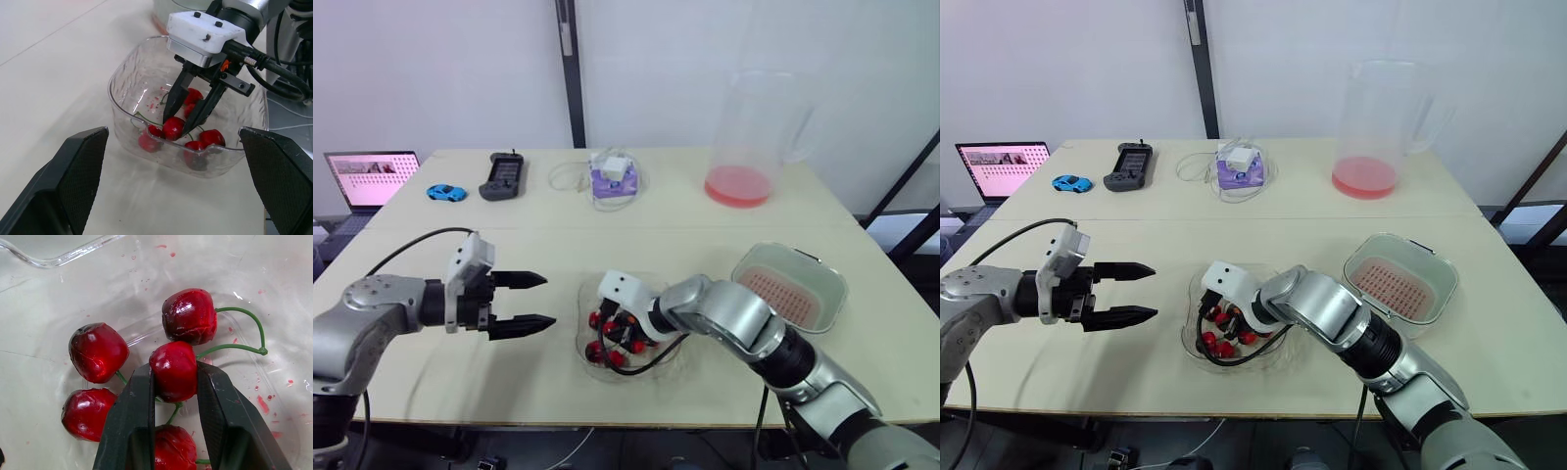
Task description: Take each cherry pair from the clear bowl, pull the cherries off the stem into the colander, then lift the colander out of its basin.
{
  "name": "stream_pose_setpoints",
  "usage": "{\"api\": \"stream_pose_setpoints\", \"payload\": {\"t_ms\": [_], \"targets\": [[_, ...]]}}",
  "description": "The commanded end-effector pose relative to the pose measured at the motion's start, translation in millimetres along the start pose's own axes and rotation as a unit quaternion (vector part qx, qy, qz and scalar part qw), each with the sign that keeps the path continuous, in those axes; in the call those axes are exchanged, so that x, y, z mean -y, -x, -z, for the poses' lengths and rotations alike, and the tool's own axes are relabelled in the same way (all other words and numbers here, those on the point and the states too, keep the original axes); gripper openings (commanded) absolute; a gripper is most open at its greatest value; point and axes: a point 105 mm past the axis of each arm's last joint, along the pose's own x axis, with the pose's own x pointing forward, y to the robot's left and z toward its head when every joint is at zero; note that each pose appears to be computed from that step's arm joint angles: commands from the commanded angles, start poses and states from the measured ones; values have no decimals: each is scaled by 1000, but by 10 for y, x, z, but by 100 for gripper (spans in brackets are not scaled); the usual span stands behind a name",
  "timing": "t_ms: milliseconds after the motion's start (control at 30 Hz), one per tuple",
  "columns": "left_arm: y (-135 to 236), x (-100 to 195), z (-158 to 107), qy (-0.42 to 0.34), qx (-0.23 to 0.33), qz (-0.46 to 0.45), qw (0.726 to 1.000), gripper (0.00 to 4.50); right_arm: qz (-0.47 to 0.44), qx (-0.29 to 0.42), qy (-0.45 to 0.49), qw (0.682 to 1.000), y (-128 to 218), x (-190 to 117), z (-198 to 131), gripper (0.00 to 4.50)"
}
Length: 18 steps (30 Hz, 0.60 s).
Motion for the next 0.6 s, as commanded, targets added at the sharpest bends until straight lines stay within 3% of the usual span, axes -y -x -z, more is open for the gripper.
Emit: {"api": "stream_pose_setpoints", "payload": {"t_ms": [33, 233, 333, 400, 600], "targets": [[23, -18, -76, -5, 11, 2, 1000, 450, 14, 34, 24, 999, 188, 38, -175, 86], [-14, -45, -168, 16, 52, 11, 998, 450, 79, 93, 168, 978, 564, 138, -337, 86], [-39, -93, -190, 21, 55, 8, 998, 450, 163, 182, 327, 913, 806, 189, -615, 86], [-61, -98, -194, 21, 54, 14, 998, 450, 174, 184, 407, 877, 877, 124, -548, 86], [-156, -112, -327, 23, 84, 34, 996, 450, 193, 178, 488, 832, 934, 73, -366, 86]]}}
